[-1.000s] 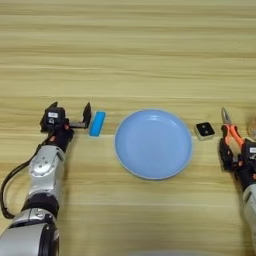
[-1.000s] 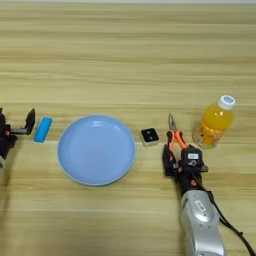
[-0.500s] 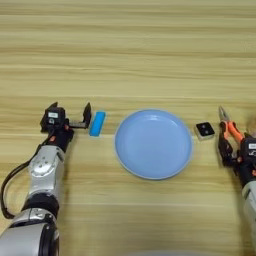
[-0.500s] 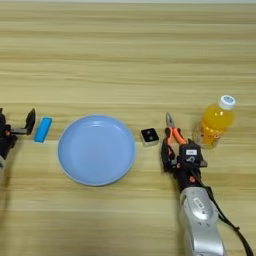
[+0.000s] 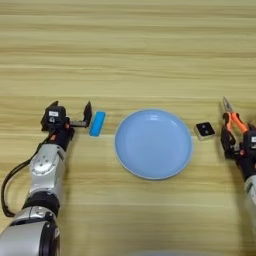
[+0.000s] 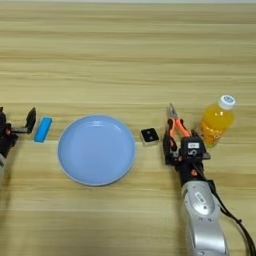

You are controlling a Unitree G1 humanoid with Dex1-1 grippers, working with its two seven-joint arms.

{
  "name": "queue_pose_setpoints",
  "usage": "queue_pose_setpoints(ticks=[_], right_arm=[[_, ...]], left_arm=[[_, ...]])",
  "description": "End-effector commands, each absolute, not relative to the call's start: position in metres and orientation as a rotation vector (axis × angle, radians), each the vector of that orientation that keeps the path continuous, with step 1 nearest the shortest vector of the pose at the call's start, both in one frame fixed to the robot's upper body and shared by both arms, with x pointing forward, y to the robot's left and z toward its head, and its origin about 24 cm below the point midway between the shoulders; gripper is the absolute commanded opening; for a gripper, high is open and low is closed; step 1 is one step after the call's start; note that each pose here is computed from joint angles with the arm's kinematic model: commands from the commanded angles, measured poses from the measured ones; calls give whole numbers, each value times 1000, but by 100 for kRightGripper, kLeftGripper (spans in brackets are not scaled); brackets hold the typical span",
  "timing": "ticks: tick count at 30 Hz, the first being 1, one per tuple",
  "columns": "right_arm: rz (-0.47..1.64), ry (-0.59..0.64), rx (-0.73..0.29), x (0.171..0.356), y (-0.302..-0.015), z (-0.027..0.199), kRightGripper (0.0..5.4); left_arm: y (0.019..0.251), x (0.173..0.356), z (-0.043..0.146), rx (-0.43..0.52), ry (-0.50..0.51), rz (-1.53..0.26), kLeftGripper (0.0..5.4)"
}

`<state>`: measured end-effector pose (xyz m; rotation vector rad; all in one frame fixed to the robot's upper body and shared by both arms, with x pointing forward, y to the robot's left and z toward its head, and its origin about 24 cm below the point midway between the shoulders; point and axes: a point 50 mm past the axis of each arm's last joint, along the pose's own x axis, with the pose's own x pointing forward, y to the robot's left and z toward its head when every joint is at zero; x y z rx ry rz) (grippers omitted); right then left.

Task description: Move the objects on the table

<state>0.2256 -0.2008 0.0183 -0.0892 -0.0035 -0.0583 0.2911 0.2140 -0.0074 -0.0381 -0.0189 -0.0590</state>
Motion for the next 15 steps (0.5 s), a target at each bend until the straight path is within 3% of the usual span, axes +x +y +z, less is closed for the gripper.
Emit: queue_pose_setpoints(ticks=[1, 15], right_arm=[[-36, -35, -91, 226, -193, 29, 341], [104, -92, -66, 229, -155, 46, 341]], left_arm=[[214, 294, -6, -35, -25, -64, 540], [213, 295, -5, -33, -25, -66, 540]])
